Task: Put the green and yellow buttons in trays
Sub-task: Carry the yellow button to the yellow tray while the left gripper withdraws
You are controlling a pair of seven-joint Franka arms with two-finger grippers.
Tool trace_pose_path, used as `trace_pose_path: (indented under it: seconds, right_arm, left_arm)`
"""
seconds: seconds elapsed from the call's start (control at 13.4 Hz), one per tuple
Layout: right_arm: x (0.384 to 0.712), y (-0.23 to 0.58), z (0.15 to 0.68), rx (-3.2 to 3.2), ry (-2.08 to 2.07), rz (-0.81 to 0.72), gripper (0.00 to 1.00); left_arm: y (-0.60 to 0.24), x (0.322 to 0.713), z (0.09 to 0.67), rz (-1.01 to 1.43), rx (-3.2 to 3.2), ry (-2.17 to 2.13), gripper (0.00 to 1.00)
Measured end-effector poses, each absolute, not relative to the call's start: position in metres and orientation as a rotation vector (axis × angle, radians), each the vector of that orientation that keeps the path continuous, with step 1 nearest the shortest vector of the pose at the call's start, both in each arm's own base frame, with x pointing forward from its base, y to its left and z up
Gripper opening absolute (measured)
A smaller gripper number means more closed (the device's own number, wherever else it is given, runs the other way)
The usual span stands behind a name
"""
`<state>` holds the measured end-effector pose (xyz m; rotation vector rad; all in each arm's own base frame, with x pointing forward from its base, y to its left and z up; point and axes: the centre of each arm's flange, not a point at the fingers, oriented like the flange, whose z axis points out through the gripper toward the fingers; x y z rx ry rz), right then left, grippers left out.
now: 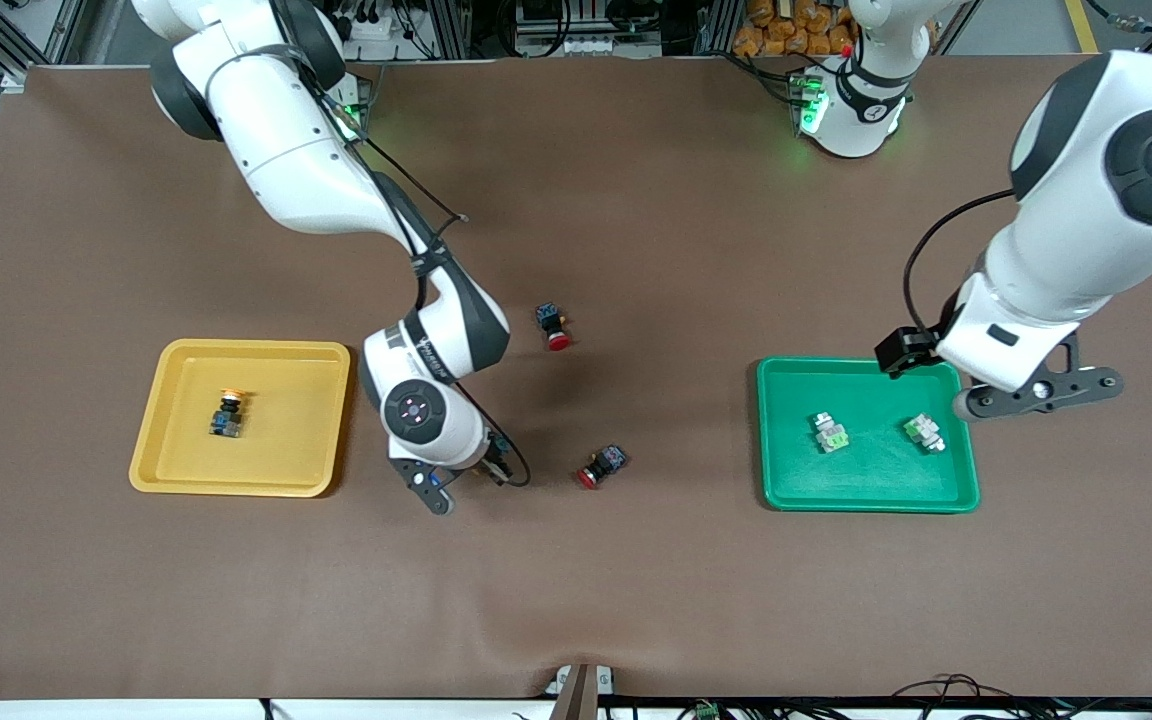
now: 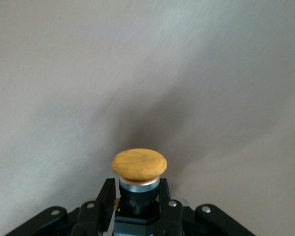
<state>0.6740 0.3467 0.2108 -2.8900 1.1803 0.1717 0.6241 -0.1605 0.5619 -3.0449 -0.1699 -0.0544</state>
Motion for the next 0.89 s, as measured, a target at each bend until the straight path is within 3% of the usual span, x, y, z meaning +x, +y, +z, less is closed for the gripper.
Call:
trace_pose_path:
  seconds: [0.3,0.89]
  right_arm:
    - [0.695,0.281,0.249,-2.975,1.010,0.253,0.39]
    - [0.700,0.134,0.259,-3.068,0.504,0.405,0.39]
  left_arm:
    - [-0.135,0.612,0.600,-0.059,-3.094,-0.211,1.00]
    - [-0.088,0.559,0.639,-0.072,-3.065,-0.126,1.00]
